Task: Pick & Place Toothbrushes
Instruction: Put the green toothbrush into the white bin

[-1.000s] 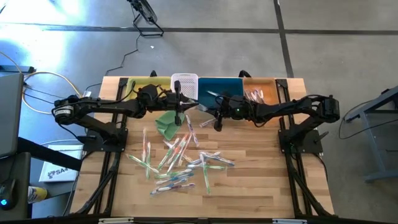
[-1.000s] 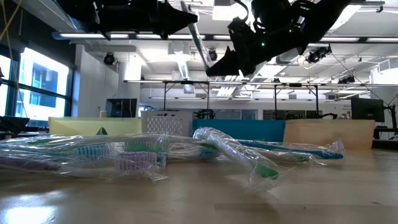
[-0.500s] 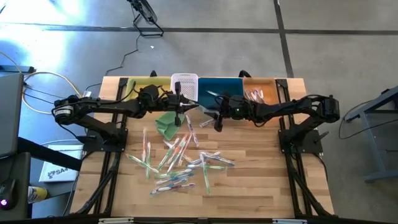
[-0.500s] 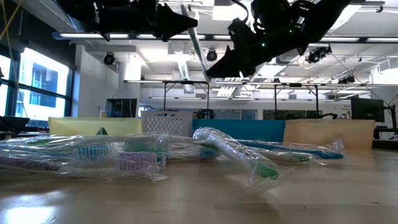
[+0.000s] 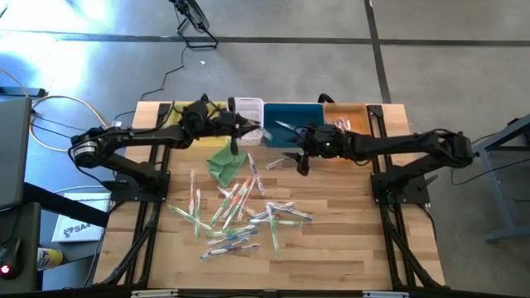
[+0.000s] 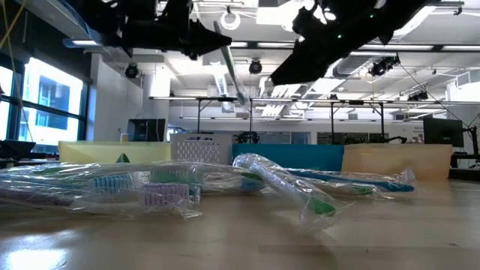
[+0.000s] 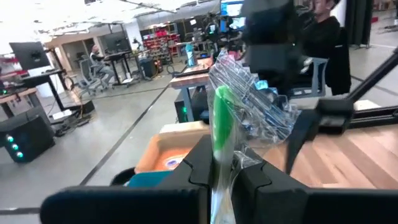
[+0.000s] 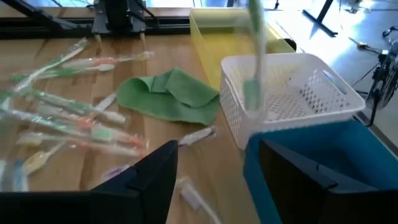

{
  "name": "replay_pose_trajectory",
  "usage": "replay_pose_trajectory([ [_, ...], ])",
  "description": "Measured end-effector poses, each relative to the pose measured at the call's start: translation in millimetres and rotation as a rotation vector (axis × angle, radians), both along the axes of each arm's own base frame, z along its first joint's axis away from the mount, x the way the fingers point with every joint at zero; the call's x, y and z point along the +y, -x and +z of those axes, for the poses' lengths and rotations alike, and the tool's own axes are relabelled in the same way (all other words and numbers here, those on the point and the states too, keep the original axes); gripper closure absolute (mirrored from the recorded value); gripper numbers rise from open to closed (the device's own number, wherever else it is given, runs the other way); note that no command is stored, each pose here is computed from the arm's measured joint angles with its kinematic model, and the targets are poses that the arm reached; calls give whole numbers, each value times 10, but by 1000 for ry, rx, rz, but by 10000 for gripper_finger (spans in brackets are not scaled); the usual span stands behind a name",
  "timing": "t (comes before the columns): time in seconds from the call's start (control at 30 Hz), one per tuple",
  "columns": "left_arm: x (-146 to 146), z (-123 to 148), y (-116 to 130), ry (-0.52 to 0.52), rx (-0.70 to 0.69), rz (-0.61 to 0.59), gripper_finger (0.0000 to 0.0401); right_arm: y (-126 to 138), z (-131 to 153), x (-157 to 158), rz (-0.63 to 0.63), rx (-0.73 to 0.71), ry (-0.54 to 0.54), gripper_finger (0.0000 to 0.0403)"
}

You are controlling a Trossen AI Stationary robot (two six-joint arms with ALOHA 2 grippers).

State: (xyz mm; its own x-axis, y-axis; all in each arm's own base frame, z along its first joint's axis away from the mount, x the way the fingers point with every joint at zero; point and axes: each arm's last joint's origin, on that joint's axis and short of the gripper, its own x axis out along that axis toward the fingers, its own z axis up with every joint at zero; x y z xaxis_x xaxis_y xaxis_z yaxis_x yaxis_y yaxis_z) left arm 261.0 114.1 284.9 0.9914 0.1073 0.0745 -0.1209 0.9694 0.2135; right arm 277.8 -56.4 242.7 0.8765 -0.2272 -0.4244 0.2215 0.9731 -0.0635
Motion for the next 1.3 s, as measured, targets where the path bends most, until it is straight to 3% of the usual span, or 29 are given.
replay_pose_trajectory([
  [0.27, 368, -30, 201, 53, 22, 75, 382, 249, 192, 51, -10, 14, -27, 207],
  [0.67, 742, -158, 480, 161, 119, 267, 377, 276, 206, 49, -56, 23, 0, 249],
  [1.0, 722, -245, 472, 222, 191, 303, 379, 276, 205, 48, -59, 23, 2, 265],
  [1.3, 766, -565, 213, 270, 240, 297, 379, 275, 204, 51, -50, 21, -6, 266],
])
